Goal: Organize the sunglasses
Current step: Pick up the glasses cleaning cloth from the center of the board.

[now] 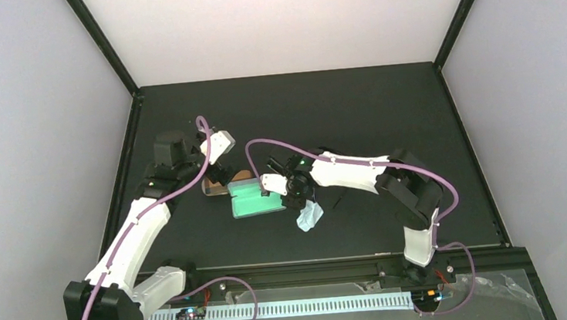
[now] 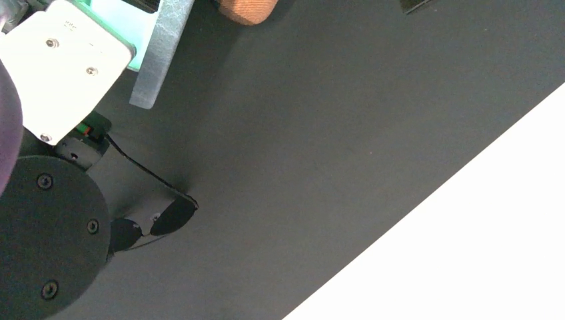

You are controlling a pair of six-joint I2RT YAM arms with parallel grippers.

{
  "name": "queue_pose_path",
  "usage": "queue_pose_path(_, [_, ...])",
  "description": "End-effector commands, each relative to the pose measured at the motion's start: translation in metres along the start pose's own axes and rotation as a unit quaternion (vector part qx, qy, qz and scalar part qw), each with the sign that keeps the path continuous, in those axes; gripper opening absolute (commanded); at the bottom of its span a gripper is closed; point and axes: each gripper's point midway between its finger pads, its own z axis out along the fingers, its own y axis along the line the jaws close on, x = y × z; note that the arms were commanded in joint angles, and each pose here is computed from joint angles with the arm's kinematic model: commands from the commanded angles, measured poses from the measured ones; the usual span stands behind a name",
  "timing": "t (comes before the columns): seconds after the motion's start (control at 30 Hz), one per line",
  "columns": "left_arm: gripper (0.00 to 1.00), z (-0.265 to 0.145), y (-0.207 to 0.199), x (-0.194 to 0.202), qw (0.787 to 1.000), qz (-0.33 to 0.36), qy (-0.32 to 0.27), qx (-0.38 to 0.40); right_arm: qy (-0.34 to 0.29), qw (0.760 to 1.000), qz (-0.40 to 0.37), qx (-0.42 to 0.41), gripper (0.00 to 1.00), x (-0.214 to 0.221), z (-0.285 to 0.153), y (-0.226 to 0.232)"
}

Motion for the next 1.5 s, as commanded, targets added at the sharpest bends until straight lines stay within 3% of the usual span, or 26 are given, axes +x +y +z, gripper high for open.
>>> queue_pose_path(0.0, [0.95,-0.003,0.003,-0.005,1.0,0.002,-0.011,-0.008,-0.017,1.0,-0.007,0.002,0.02,-0.014,-0.013,-0.001])
queue_pose_path(0.27, [0.96,-0.002,-0.012,-0.006,0.999,0.03,-0.027,0.033,-0.143,0.99,0.0,0.007,0.01,-0.047,-0.096,-0.01])
queue_pose_path(0.47, [0.92,-0.006,-0.061,-0.02,0.98,0.07,-0.089,0.162,-0.312,0.949,-0.014,-0.036,0.01,-0.063,-0.206,-0.011])
queue_pose_path(0.67, [0.89,-0.009,-0.083,-0.054,0.964,0.038,-0.124,0.231,-0.391,0.92,-0.023,-0.022,0.01,-0.066,-0.268,-0.018])
queue_pose_path(1.1, [0.84,0.004,-0.135,-0.09,0.926,0.009,-0.138,0.351,-0.433,0.892,-0.044,-0.125,0.01,-0.071,-0.306,0.006])
queue_pose_path(1.47, [0.72,0.031,-0.145,-0.088,0.945,0.039,-0.127,0.298,-0.449,0.882,0.001,-0.143,0.01,-0.08,-0.311,0.0])
